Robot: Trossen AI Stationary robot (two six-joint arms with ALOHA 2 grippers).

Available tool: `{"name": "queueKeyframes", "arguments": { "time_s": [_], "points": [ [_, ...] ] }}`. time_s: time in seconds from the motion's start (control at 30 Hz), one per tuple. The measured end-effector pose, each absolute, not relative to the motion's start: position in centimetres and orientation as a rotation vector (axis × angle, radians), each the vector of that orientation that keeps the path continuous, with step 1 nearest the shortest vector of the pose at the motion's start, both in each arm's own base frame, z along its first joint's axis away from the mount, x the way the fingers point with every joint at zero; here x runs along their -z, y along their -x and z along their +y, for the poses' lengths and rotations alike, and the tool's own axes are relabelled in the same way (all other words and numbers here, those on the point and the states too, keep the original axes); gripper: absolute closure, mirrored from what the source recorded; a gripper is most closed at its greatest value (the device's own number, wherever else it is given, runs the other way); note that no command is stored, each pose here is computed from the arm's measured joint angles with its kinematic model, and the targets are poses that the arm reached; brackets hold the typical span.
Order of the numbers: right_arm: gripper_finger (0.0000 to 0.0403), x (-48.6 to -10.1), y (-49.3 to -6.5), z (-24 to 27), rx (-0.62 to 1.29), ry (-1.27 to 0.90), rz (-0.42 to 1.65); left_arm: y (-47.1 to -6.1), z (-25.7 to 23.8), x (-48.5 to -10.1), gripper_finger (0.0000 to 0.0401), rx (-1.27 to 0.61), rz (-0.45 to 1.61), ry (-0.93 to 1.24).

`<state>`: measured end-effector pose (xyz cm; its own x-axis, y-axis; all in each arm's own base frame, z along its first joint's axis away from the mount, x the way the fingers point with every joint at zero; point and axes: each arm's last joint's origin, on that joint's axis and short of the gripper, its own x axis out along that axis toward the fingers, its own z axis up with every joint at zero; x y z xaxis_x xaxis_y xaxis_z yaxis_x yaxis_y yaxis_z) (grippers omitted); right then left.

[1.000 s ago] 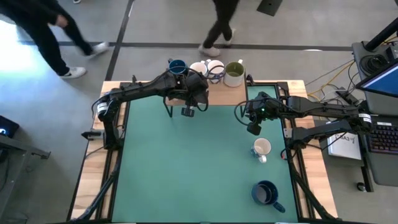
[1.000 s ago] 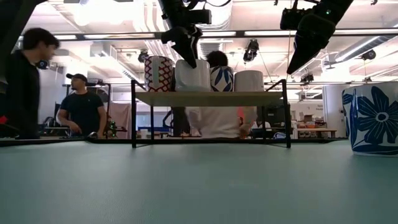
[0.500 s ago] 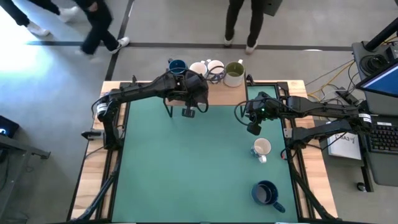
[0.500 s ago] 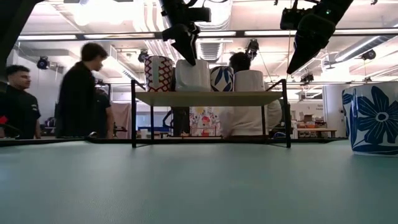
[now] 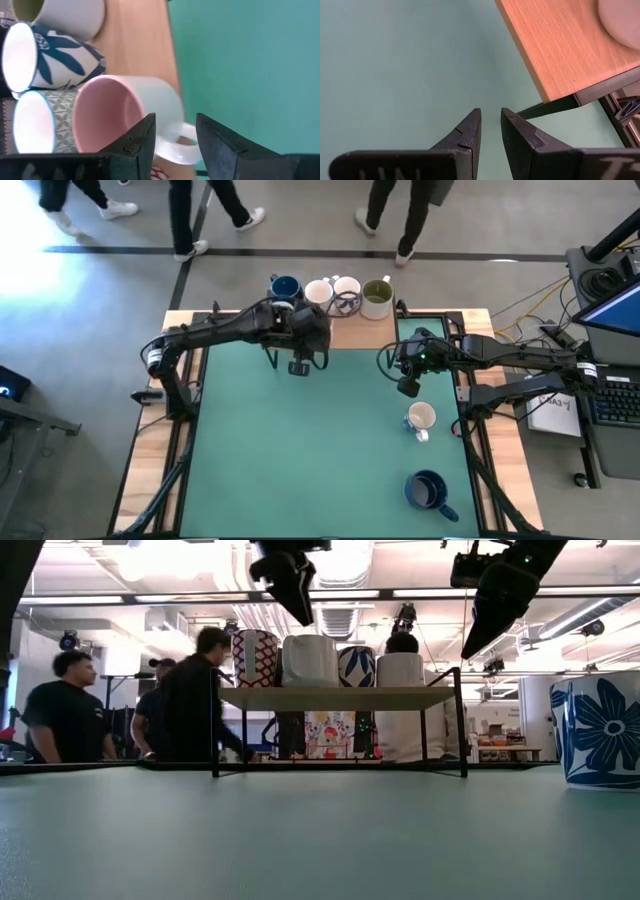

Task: Place coffee mugs
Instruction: Put the blue mug on the shelf

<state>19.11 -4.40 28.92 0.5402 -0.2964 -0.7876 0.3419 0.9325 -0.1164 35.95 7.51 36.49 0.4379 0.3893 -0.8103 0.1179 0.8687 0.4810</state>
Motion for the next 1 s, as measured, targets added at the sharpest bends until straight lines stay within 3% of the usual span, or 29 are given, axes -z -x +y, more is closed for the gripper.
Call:
{"name": "queueKeyframes", "arguments": {
  "time_s": [0.33,0.6,0.8,1.0],
  "points": [
    [0.0339,-28.9,-19.1,-4.4,0.379,-0.054,0.926,-36.5,1.7,-36.4,0.0278,-0.139,1.063,-0.424],
    [0.0339,-28.9,-19.1,-4.4,0.379,-0.054,0.925,-36.4,-4.8,-33.8,0.0278,-0.113,1.067,-0.286],
    [0.0339,-28.9,-19.1,-4.4,0.379,-0.054,0.925,-36.2,-7.9,-31.2,0.0278,-0.245,1.036,-0.029],
    [0.0339,-28.9,-19.1,-4.4,0.379,-0.054,0.925,-35.7,-10.2,-30.2,0.0278,-0.29,0.997,-0.078]
  ]
}}
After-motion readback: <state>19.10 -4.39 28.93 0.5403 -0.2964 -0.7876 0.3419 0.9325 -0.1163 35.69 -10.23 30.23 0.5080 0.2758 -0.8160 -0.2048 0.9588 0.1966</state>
